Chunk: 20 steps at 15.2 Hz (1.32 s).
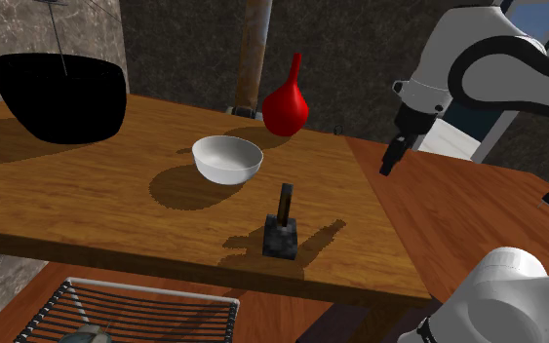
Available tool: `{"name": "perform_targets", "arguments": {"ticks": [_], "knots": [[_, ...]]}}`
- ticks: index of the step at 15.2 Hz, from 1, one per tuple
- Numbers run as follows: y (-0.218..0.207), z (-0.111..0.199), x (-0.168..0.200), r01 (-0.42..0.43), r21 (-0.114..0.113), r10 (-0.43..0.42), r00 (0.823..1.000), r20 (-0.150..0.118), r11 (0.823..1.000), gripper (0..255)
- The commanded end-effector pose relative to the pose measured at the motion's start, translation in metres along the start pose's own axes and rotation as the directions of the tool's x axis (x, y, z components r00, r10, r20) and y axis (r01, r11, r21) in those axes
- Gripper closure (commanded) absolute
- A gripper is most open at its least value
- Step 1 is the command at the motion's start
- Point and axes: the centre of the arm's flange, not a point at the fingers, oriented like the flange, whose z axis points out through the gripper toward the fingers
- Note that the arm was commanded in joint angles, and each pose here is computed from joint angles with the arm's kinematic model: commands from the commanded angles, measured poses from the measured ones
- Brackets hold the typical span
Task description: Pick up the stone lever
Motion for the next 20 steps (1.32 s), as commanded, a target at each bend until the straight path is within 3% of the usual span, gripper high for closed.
{"name": "perform_targets", "arguments": {"ticks": [1,5,10,15,20], "knots": [[0.0,0.0,0.0,0.0,0.0,0.0,1.0,0.0,1.0,0],[-0.047,0.001,0.004,-0.133,0.033,0.133,0.991,0.023,0.991,0],[-0.105,-0.001,0.017,-0.297,0.069,0.294,0.954,0.058,0.952,0],[-0.159,-0.004,0.04,-0.453,0.099,0.445,0.89,0.097,0.886,0],[-0.209,-0.009,0.072,-0.596,0.121,0.581,0.802,0.142,0.793,0]]}}
